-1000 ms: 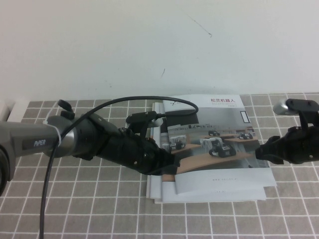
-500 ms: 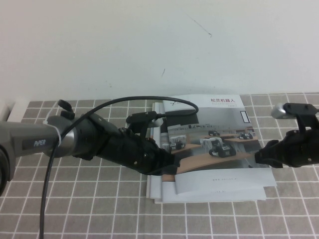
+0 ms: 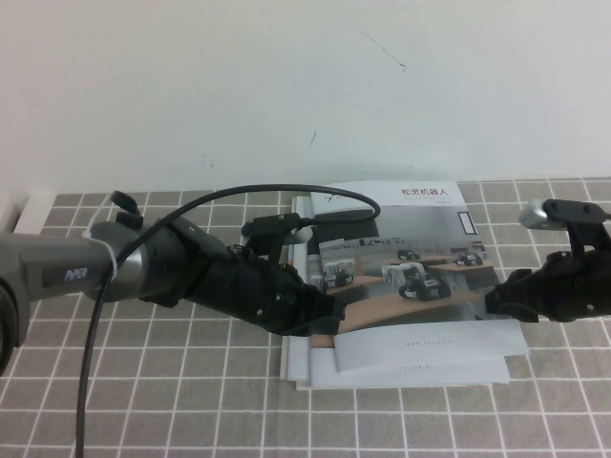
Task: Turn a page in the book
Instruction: Open the closed book
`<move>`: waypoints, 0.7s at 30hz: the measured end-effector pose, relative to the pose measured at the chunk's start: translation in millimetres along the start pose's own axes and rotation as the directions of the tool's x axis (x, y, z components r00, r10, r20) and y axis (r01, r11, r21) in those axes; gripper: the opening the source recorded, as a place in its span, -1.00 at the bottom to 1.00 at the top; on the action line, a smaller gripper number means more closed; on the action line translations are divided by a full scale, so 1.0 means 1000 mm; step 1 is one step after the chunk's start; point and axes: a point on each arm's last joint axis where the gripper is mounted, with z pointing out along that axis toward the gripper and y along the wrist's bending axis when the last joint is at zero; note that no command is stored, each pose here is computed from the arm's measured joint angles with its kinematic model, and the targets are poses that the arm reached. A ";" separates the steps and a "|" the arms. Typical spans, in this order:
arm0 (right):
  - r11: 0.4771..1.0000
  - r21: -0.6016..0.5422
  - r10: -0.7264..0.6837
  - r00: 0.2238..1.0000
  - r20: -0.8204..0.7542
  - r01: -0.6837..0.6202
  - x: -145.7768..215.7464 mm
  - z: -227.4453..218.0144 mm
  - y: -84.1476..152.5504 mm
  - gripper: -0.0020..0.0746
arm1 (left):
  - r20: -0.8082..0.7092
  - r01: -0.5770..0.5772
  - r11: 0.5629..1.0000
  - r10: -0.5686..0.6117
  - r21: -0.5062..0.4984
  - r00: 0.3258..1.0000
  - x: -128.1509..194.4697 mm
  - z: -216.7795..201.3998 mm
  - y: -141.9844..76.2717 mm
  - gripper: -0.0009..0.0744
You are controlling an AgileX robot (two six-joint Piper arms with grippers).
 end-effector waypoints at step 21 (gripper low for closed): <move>0.997 -0.064 -0.031 0.996 0.084 0.036 -0.015 -0.025 0.017 -0.15 | -0.006 -0.011 1.000 0.011 -0.005 1.000 0.001 0.000 0.000 -0.99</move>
